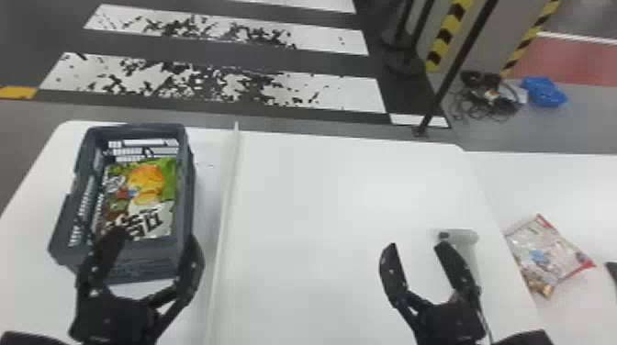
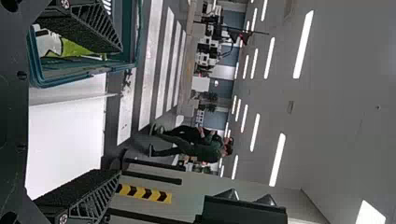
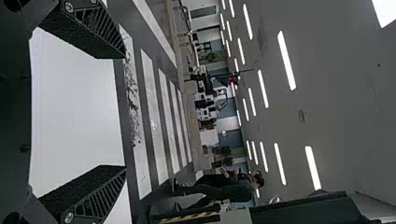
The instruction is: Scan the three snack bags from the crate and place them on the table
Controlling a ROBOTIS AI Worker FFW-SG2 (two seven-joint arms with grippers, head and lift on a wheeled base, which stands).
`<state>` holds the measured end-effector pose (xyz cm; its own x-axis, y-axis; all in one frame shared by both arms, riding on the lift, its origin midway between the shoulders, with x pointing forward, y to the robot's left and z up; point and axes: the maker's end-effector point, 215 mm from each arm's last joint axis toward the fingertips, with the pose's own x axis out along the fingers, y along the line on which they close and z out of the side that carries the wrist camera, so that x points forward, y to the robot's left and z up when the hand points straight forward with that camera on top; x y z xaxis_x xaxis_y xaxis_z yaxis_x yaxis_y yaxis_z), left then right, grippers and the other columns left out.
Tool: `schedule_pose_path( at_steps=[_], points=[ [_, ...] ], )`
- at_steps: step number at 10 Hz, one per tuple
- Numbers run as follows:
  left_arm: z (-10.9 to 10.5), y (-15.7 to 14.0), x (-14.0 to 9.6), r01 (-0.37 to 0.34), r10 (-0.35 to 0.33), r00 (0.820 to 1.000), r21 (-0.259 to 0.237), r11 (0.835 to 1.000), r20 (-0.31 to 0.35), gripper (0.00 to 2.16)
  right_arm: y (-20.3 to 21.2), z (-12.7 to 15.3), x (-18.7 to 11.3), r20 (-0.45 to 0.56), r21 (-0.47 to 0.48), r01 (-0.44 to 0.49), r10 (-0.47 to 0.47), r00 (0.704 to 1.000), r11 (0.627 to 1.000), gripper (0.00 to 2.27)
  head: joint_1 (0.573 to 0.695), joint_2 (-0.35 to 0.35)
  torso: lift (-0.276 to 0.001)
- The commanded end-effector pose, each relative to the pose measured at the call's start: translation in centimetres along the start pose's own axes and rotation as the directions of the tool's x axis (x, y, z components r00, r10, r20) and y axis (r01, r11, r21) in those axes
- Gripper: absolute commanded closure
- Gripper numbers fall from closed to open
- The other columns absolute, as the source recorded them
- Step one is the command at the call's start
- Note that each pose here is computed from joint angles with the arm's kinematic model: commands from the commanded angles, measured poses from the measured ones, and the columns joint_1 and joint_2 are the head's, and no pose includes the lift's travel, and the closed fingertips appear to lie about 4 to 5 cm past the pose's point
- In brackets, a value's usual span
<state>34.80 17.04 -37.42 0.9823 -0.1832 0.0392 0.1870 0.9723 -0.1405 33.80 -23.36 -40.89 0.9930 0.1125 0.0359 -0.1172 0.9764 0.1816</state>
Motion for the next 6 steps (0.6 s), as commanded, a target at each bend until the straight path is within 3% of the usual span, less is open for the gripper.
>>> schedule_pose_path(
  at_steps=[1,2,4,5,6],
  points=[
    [1.0,0.0,-0.1,-0.020,0.020,1.000,-0.008,1.000,0.013,0.07,0.7,0.3,-0.4,0.011,-0.006,-0.011,0.011,1.000,1.000,0.09,0.695,-0.108,-0.037],
    [2.1,0.5,0.2,-0.042,0.042,0.999,-0.005,0.999,0.010,0.07,0.3,0.6,-0.5,0.014,-0.011,-0.005,0.005,1.000,1.000,0.09,0.695,-0.096,-0.037],
    [1.4,2.7,1.7,-0.079,0.080,0.991,0.013,0.997,-0.107,0.07,-0.5,0.9,-0.8,0.018,-0.008,0.012,-0.012,1.000,1.000,0.11,0.695,-0.088,-0.037],
    [-0.3,3.9,3.1,-0.085,0.087,0.972,0.021,0.996,-0.219,0.07,-0.9,0.8,-1.0,0.015,-0.013,0.018,-0.018,1.000,1.000,0.11,0.695,-0.081,-0.037],
    [0.1,5.1,4.4,-0.091,0.098,0.961,0.038,0.995,-0.258,0.09,-1.2,0.8,-1.2,0.014,-0.016,0.022,-0.022,1.000,1.000,0.11,0.695,-0.073,-0.037]
  ],
)
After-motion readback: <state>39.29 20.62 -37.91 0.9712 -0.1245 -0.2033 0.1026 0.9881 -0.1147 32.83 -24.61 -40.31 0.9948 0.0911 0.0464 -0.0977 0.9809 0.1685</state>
